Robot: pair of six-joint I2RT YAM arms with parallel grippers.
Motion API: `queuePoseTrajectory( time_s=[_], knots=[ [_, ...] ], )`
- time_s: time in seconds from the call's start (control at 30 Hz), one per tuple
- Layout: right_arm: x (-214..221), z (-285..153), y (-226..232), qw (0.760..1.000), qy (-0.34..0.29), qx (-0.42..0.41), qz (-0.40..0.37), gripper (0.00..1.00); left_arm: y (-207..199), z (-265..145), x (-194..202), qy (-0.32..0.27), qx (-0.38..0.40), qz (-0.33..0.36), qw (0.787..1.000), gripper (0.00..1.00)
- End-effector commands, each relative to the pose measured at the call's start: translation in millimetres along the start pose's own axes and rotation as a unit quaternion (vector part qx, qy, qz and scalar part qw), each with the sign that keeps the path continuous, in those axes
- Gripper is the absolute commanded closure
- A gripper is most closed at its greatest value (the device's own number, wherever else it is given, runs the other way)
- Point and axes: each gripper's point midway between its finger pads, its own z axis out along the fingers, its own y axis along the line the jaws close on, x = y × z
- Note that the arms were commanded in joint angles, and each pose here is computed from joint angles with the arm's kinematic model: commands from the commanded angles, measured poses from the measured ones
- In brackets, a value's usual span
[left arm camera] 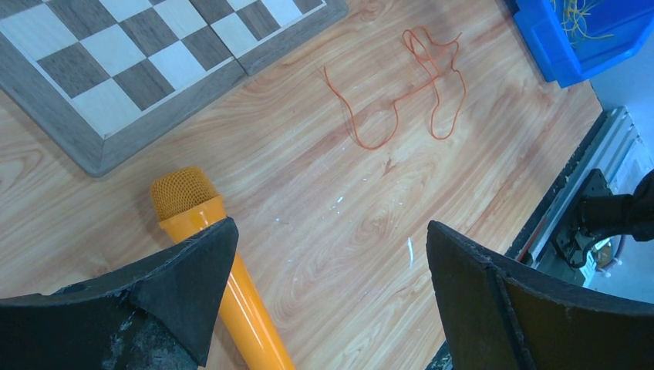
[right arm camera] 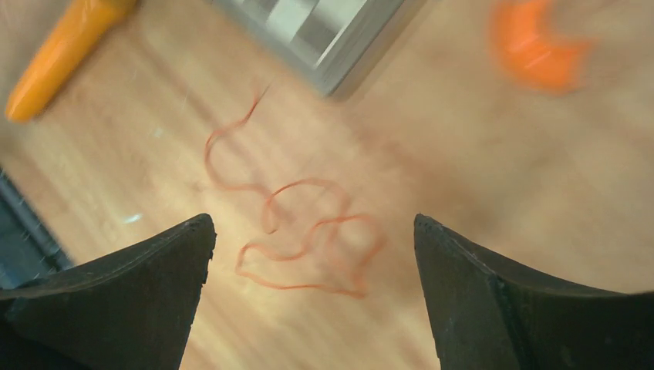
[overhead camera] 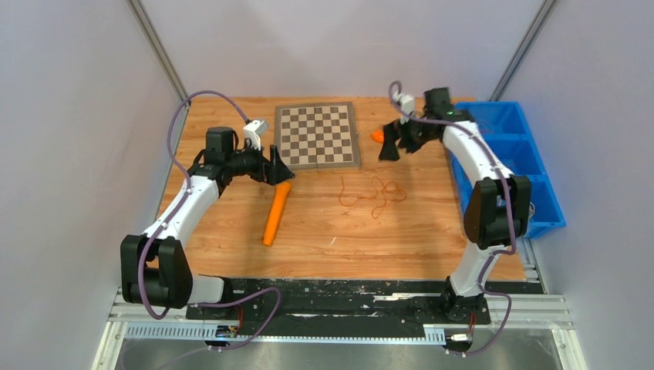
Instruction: Untangle the cables
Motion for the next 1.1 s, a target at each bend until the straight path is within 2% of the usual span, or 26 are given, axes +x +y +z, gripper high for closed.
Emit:
queuePoseTrajectory(
  time_s=[0.0, 0.17, 0.3, 0.37, 0.47, 0.7, 0.83, 0.97, 1.0, 1.07],
  knots=[
    [88, 26, 41, 0.986, 0.142, 0.005, 0.088, 0.00, -8, -16, -7, -0.016, -0.011, 0.017, 1.000, 0.00],
    [139, 25, 60, 0.956, 0.197, 0.034, 0.215, 0.00, -16, -26, 2, -0.015, -0.017, 0.020, 1.000, 0.00],
    [158, 27, 70, 0.941, 0.204, 0.044, 0.265, 0.00, -18, -31, 11, -0.014, -0.020, 0.019, 1.000, 0.00],
    [167, 33, 67, 0.930, 0.212, 0.079, 0.289, 0.00, -19, -32, 16, -0.011, -0.021, 0.017, 1.000, 0.00],
    [173, 51, 73, 0.922, 0.222, 0.074, 0.308, 0.00, -20, -34, 17, -0.012, -0.022, 0.018, 1.000, 0.00],
    [153, 94, 60, 0.932, 0.170, 0.104, 0.302, 0.00, -22, -41, 22, -0.012, -0.030, 0.031, 0.999, 0.00],
    [152, 125, 55, 0.935, 0.178, 0.134, 0.275, 0.00, -23, -42, 26, -0.010, -0.032, 0.028, 0.999, 0.00],
    [156, 144, 37, 0.936, 0.180, 0.184, 0.241, 0.12, -24, -44, 25, -0.011, -0.032, 0.031, 0.999, 0.00],
    [159, 145, 33, 0.934, 0.183, 0.193, 0.238, 0.20, -24, -44, 24, -0.013, -0.032, 0.034, 0.999, 0.00],
    [163, 146, 29, 0.936, 0.190, 0.195, 0.222, 0.46, -24, -45, 23, -0.014, -0.033, 0.036, 0.999, 0.00]
  ],
)
